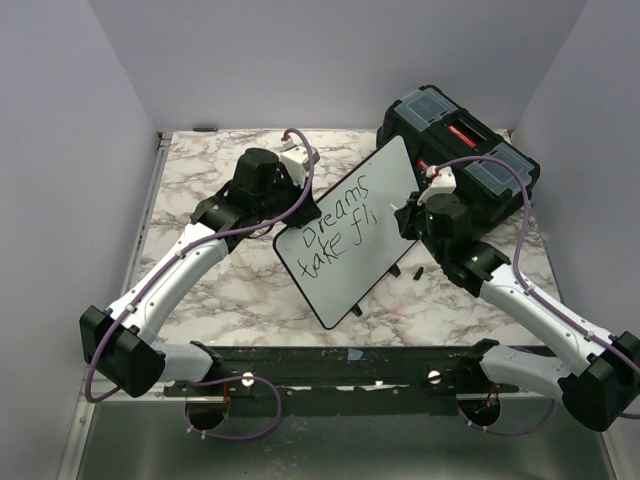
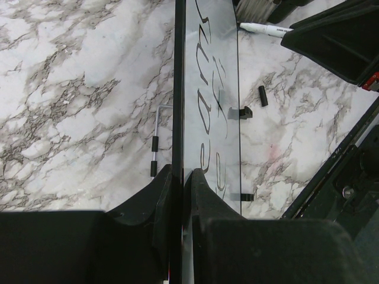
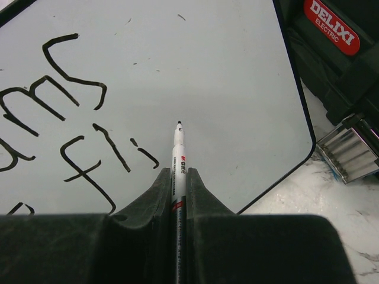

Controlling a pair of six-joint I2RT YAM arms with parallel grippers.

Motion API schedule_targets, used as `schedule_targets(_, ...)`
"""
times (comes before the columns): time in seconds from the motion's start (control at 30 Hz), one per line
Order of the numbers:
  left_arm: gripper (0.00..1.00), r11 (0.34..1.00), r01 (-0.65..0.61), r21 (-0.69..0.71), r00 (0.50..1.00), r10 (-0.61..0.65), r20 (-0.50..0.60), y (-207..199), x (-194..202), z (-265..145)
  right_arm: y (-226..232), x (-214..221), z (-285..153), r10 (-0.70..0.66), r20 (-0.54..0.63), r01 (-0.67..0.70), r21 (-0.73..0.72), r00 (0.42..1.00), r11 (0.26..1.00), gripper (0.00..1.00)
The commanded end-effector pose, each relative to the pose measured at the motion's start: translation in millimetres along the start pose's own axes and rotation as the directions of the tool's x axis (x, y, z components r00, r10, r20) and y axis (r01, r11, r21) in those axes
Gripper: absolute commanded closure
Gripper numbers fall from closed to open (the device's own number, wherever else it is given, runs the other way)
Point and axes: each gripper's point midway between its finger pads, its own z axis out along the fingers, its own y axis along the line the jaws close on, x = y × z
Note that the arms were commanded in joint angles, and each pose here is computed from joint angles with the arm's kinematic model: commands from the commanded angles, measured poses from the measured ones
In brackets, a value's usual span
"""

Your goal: Write a sentence on the whiteboard

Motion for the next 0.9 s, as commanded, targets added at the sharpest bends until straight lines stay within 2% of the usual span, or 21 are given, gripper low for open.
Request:
schedule_targets(0.0,1.0,0.999,-0.03,-0.04,0.967,0.018,-0.255,11.0,72.3,1.0,0.3,-7.6,1.0,0.043,0.014,-0.043,-0.035,0.999,0.998,0.99)
schedule_targets(0.87,1.0,0.999,-0.031,-0.04,0.966,0.019,-0.257,10.5,73.0,0.8,10.0,-21.9,24.8,0.059,0.026,-0.058,-0.065,0.998,0.996,0.99)
